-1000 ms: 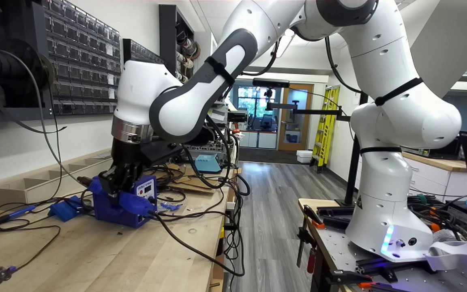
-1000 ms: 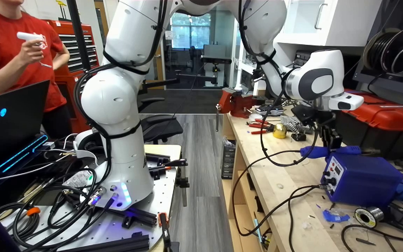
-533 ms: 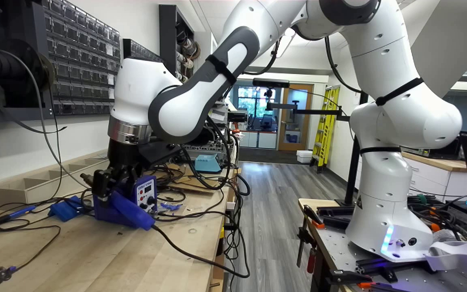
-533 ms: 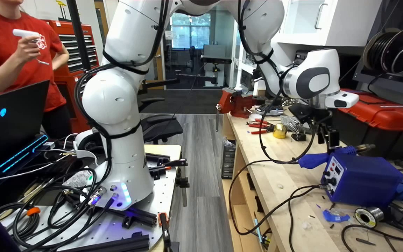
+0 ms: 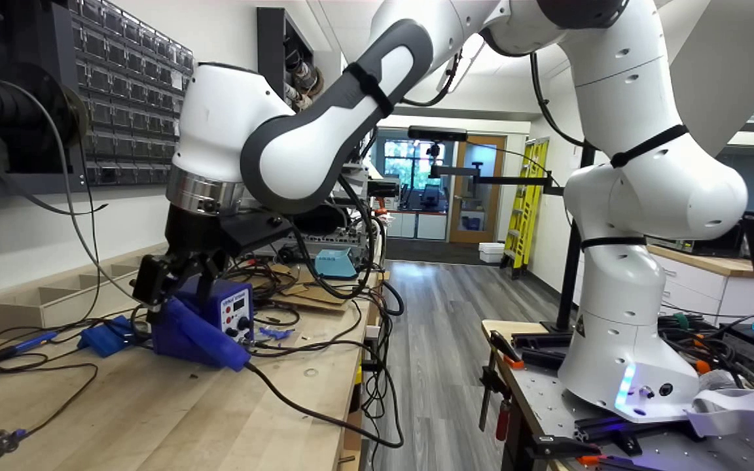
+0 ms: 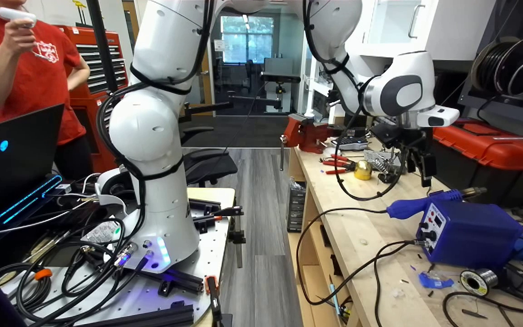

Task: Place the blue handle on the holder

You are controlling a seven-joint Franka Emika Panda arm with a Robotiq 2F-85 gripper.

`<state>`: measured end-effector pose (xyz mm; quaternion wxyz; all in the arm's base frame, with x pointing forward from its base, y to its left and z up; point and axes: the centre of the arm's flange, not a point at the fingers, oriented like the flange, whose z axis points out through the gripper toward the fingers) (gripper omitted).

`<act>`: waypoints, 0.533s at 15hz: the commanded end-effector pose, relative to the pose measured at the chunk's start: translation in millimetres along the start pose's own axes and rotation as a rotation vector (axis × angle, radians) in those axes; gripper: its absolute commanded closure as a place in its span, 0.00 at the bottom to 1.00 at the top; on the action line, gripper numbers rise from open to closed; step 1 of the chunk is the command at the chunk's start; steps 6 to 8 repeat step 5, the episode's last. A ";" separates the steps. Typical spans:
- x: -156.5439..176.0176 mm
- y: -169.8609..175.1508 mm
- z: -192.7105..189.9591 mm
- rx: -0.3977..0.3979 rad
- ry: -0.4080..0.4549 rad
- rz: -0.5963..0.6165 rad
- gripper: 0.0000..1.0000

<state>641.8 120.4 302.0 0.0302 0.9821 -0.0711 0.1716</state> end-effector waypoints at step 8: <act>-1.4 -11.5 -27.7 0.005 -0.011 0.013 0.00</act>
